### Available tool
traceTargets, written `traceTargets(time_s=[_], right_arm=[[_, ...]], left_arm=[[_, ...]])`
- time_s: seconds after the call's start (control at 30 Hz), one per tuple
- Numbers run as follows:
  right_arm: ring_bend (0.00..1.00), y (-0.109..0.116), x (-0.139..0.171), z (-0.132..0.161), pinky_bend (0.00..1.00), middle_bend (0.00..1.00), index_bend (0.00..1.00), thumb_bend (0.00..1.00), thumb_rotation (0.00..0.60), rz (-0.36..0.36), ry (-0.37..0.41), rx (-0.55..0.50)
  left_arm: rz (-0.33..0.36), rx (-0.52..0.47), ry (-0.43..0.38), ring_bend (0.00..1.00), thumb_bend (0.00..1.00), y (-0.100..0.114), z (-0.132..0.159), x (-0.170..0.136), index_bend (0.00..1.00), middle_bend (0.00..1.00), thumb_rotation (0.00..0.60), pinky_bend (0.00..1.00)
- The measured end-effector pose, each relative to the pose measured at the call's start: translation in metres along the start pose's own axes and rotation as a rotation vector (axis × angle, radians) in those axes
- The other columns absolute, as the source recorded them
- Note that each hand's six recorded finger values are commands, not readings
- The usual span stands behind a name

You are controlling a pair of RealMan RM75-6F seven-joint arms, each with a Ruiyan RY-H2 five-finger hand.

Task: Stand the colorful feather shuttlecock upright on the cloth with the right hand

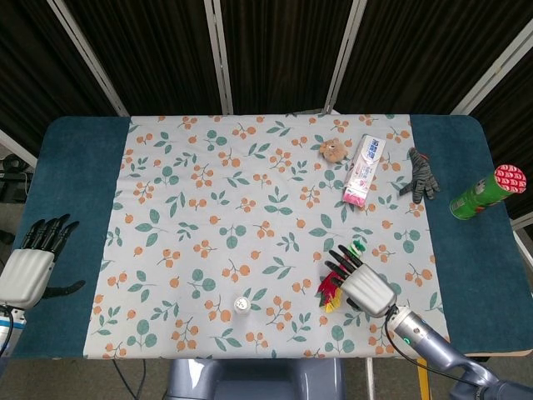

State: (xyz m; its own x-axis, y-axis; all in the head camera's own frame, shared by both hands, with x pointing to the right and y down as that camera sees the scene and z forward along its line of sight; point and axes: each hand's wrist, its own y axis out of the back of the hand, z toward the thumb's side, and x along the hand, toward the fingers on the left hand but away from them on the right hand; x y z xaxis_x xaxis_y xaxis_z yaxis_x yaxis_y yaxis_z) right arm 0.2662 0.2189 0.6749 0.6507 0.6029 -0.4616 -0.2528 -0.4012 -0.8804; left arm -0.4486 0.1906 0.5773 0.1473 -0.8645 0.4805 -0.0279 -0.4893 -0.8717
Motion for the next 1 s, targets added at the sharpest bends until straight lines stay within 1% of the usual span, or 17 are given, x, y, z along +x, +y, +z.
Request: traceTargets(time_s=[0.33,0.63,0.8,1.0], right_arm=[[0.00,-0.0047,-0.0039,0.0029,0.00,0.19,0.51,0.16,0.600,-0.008,-0.004,-0.022],[0.00,-0.0073,-0.0045,0.0081,0.00,0.20,0.52,0.17,0.600,-0.013,0.000,-0.031],[0.00,-0.0088,-0.0047,0.0074,0.00,0.20,0.53,0.20,0.600,-0.011,-0.006,-0.032],[0.00,-0.0098,-0.0049,0.0069,0.00,0.20,0.54,0.26,0.600,-0.011,-0.010,-0.035]], left_arm=[[0.000,0.002,0.001,0.00,0.12,0.0000,0.0002,0.0001,0.07,0.00,0.524,0.00],[-0.001,0.000,0.000,0.00,0.12,0.0001,0.0001,0.0001,0.07,0.00,0.529,0.00],[-0.001,0.001,0.000,0.00,0.12,0.0000,0.0002,0.0002,0.07,0.00,0.527,0.00],[-0.001,0.001,0.000,0.00,0.12,0.0000,0.0002,0.0001,0.07,0.00,0.526,0.00]])
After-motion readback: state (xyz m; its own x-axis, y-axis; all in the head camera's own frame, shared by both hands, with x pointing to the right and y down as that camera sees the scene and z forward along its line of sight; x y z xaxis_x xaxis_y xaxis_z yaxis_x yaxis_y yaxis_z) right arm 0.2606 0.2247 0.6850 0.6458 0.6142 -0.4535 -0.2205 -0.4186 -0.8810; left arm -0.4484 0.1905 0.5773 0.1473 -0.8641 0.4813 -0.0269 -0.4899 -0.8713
